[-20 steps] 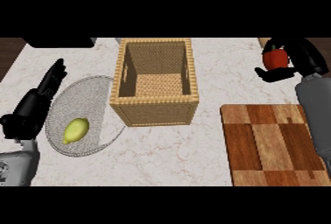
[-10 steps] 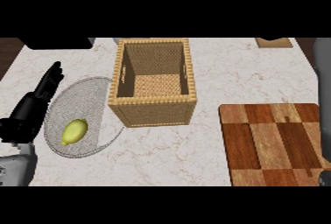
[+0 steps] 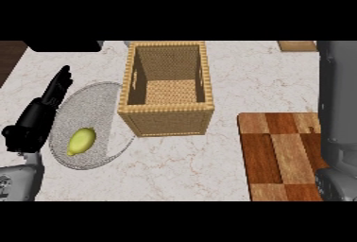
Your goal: Pick the bell pepper from the cutting board and place it in the basket
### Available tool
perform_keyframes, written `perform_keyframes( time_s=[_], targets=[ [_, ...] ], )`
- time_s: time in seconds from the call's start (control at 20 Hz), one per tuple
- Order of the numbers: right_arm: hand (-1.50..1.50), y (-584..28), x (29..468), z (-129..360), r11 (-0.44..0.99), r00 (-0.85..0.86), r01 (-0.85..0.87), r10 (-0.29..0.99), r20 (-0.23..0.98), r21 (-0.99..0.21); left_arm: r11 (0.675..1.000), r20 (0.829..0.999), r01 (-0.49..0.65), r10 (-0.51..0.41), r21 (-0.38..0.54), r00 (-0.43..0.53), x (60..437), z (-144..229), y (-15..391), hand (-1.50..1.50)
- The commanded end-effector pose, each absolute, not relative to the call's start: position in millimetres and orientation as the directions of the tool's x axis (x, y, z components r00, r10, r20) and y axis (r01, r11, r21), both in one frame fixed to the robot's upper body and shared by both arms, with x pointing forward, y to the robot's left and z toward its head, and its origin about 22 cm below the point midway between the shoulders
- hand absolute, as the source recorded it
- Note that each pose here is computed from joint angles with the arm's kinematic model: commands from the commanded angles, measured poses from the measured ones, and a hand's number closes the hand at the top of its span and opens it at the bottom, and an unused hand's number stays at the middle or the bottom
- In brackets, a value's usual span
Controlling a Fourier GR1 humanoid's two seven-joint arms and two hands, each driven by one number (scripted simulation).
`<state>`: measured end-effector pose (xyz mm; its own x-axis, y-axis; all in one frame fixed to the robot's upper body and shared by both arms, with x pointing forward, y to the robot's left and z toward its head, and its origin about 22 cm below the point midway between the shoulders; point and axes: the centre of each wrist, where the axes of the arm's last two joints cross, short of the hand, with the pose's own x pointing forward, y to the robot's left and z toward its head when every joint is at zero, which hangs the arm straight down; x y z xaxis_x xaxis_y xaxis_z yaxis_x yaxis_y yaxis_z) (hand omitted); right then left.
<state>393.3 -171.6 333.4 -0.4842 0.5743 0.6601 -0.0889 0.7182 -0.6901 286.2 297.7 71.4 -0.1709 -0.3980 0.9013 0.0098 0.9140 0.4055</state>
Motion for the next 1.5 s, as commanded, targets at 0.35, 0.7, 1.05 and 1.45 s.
perform_keyframes(
  time_s=[0.35, 0.7, 1.05, 1.45],
  targets=[
    [1.5, -74.2, 385.3, 350.9, 0.636, -0.387, -0.236, 0.632, 0.672, -0.734, 0.914, 0.903, 0.035, -0.393, 0.405, -0.173, 277.2, 68.6, 295.7, 0.0],
    [1.5, -37.9, 392.6, 320.9, 0.55, -0.288, -0.307, 0.724, 0.627, -0.776, 0.91, 0.897, 0.009, -0.407, 0.414, -0.171, 285.8, 79.1, 307.5, 0.0],
    [1.5, -43.5, 385.2, 315.7, 0.291, -0.308, -0.208, 0.887, 0.345, -0.934, 0.915, 0.899, 0.002, -0.395, 0.403, -0.187, 288.1, 63.6, 300.6, 0.0],
    [-1.5, -40.8, 402.3, 317.2, 0.259, -0.322, -0.334, 0.873, 0.367, -0.907, 0.912, 0.898, 0.013, -0.401, 0.41, -0.181, 280.1, 69.3, 288.8, 0.0]
  ],
)
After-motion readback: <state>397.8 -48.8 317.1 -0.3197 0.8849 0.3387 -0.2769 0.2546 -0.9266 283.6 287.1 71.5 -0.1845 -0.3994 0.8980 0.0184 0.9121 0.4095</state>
